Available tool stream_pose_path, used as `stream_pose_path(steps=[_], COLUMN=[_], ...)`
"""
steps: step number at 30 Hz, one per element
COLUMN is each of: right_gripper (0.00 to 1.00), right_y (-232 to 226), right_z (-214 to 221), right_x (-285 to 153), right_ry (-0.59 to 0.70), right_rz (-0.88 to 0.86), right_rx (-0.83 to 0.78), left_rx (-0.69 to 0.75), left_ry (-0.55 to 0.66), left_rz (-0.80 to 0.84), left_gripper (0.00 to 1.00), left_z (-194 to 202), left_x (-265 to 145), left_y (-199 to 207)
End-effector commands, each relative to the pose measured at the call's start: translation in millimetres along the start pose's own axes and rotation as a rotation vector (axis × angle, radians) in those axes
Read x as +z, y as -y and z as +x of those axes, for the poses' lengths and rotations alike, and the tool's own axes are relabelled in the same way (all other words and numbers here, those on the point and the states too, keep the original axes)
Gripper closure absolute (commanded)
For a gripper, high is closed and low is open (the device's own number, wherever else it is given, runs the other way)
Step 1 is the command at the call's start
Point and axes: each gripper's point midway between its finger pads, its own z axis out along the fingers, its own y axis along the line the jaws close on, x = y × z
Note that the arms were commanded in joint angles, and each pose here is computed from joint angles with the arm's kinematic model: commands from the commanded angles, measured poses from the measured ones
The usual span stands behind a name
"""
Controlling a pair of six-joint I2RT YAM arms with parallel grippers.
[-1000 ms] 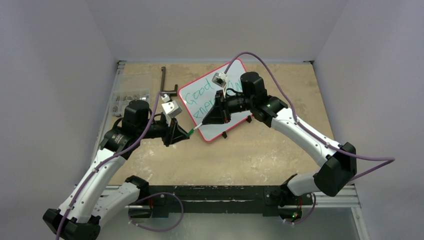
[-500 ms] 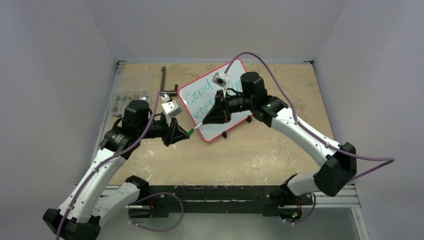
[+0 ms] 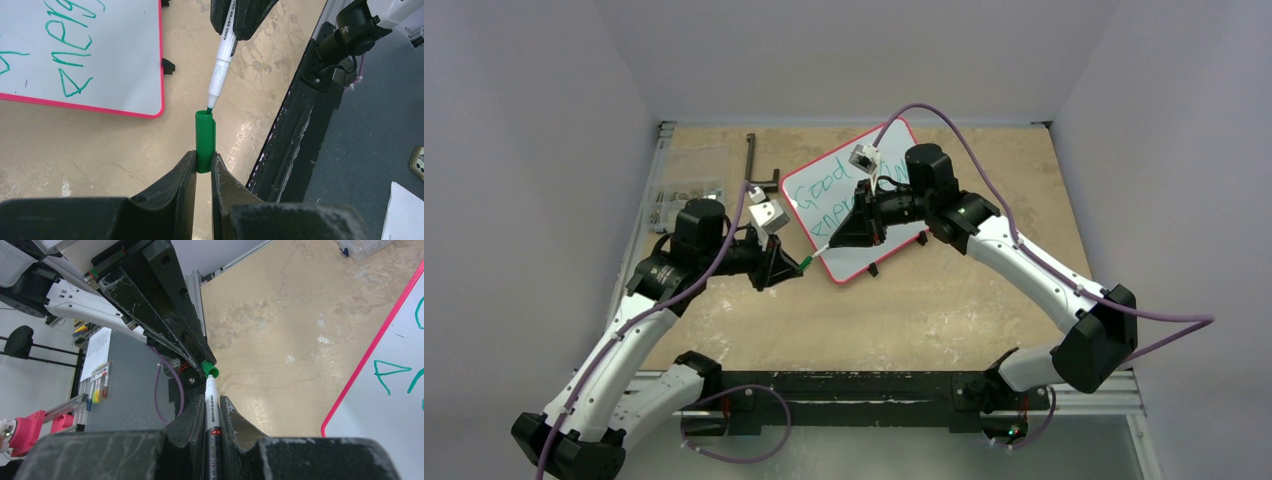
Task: Write a sentence on the whiteboard
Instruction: Close the whiteboard marker at the center of the board.
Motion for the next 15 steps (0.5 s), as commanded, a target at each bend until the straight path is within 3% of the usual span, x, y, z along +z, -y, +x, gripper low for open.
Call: stream_pose_path(steps=[1, 15], right_gripper=[1.0, 1.0], right_y=[-18.0, -15.6], right_z=[-19.0, -9.8], right_x=[-8.3, -2.3], right_ry=[0.04, 0.011], right_rz=[-0.012, -0.048], right_rx=[-0.066, -0.049], left_rx=[0.014, 0.039], left_ry=[0.009, 0.026], left_rz=[-0.005, 0.041], left_gripper=[1.0, 1.0], left_z=[-3.7, -11.9], left_x=[1.1, 2.9], left_y=[-1.3, 4.4])
